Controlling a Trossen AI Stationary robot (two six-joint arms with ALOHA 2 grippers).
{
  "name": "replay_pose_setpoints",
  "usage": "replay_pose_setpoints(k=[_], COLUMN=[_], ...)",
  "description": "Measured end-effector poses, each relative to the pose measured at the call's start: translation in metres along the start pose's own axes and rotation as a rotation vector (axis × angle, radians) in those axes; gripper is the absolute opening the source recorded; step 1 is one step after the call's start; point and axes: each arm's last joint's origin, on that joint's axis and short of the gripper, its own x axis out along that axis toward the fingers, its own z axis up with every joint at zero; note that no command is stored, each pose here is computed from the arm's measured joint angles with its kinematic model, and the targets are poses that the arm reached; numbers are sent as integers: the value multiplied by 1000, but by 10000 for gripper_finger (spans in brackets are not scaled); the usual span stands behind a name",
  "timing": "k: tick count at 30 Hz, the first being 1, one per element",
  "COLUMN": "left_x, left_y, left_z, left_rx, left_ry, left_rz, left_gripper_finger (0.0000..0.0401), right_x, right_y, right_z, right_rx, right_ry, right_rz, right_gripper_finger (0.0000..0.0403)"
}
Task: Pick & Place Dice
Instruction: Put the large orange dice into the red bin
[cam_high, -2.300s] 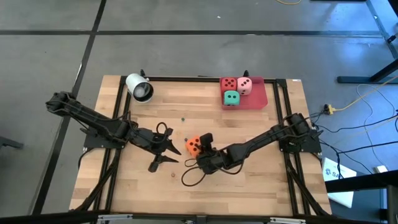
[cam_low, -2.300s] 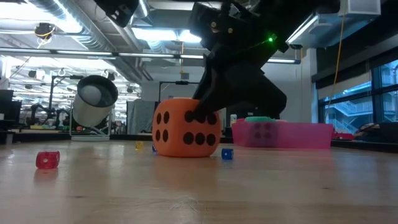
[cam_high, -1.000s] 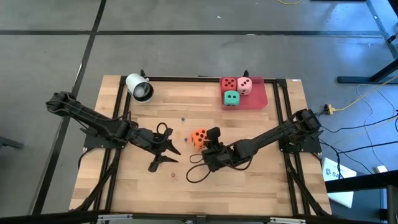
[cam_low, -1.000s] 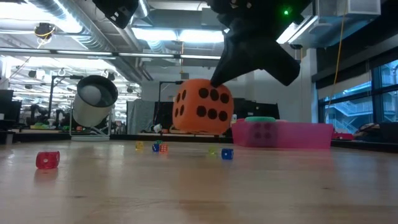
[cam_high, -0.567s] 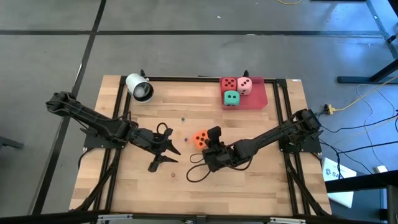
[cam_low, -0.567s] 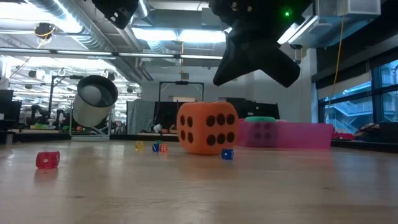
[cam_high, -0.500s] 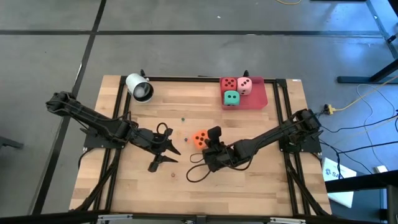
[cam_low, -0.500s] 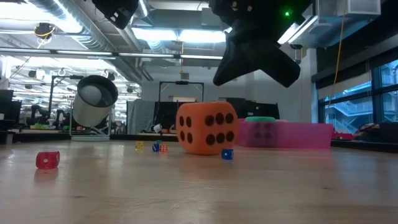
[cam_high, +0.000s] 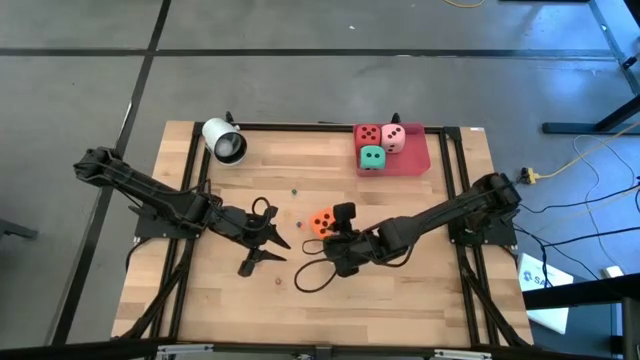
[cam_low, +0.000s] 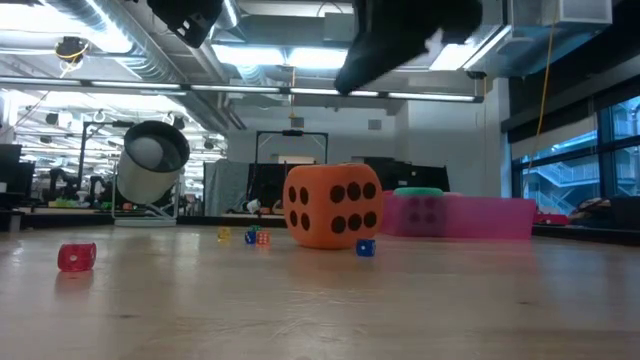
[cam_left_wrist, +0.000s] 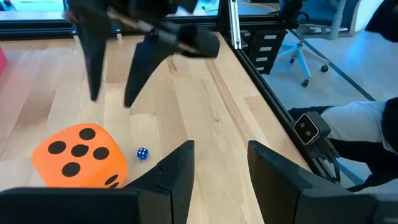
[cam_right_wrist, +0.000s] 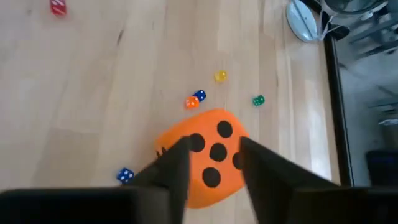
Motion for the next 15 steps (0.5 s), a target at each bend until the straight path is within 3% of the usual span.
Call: replay_pose_setpoints(k=[3, 8, 11, 15], left_x=[0, 0, 0, 0], left_y=[0, 0, 0, 0], left_z=[0, 0, 0, -1], left_rx=[0, 0, 1, 1], left_ry=[0, 2, 5, 10], left_rz=[0, 0, 1, 1], left_gripper_finger=[143, 143, 143, 143], right_x=[-9, -5, 0, 16], right_y=[-5, -1, 4, 13], right_z=[9, 6, 2, 0], right_rx=[20, -68, -116, -193], right_ry=[-16, 25, 59, 94], right_rz=[40, 124, 106, -11], right_gripper_finger=[224, 320, 357, 375])
